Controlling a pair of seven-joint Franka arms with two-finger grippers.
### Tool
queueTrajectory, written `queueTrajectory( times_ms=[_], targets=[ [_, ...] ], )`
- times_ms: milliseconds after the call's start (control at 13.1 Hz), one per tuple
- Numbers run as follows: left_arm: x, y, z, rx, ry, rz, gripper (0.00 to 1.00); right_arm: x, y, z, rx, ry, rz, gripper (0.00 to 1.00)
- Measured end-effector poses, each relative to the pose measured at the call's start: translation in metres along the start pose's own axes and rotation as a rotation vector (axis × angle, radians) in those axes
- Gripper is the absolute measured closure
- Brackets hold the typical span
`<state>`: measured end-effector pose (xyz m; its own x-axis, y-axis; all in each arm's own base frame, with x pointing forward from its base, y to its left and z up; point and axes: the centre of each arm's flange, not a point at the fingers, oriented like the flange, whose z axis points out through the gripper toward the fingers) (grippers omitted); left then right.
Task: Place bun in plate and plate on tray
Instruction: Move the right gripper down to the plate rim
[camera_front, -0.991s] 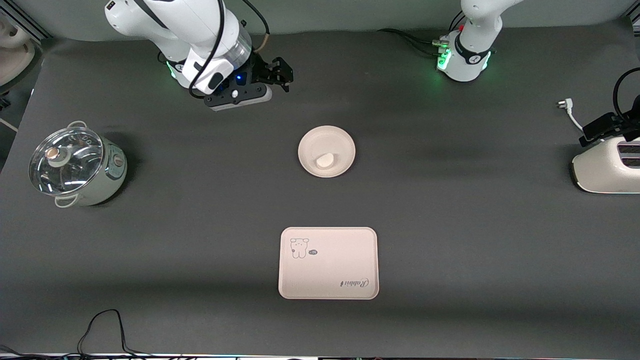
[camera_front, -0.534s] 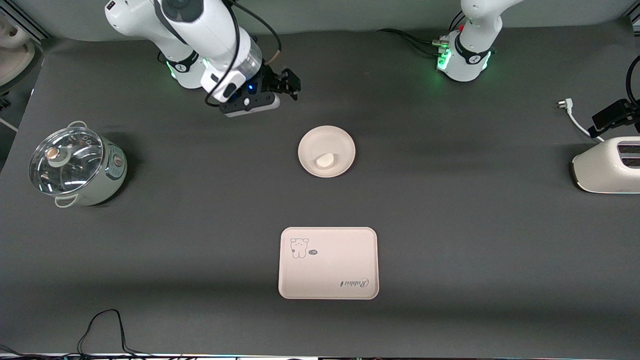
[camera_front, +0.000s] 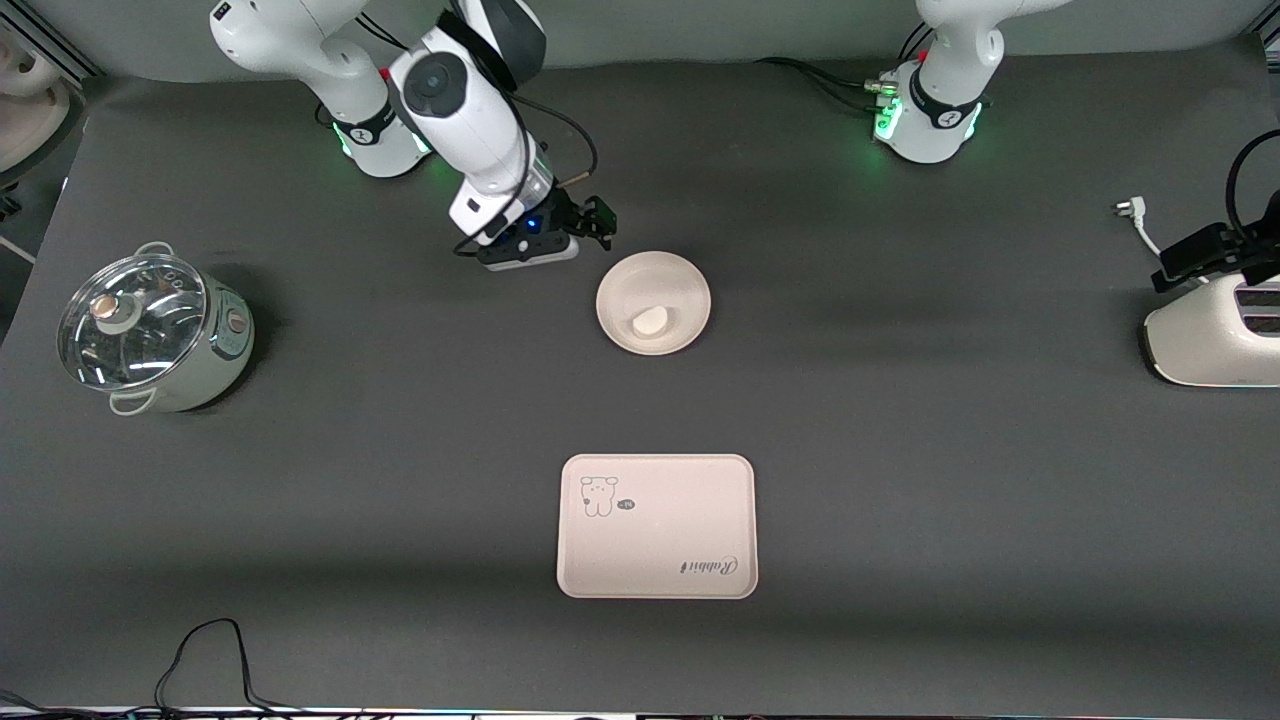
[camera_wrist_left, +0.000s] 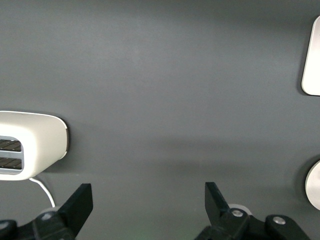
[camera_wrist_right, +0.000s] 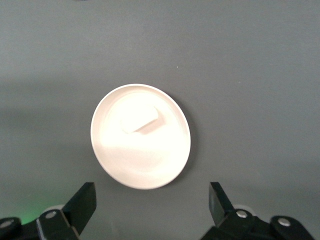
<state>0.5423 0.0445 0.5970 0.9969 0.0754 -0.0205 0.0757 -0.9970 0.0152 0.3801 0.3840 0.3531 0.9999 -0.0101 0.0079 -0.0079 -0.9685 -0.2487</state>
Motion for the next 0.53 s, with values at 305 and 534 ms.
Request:
queueTrajectory(
  times_ms=[305,534],
  targets=[
    [0.001,0.002,-0.003,0.003,0.006,-0.007,0.00,-0.004,0.019,0.077,0.000,0.076,0.007,0.00],
    [0.002,0.000,-0.002,0.003,0.010,-0.009,0.00,-0.007,0.031,0.122,-0.010,0.108,0.006,0.00]
  ],
)
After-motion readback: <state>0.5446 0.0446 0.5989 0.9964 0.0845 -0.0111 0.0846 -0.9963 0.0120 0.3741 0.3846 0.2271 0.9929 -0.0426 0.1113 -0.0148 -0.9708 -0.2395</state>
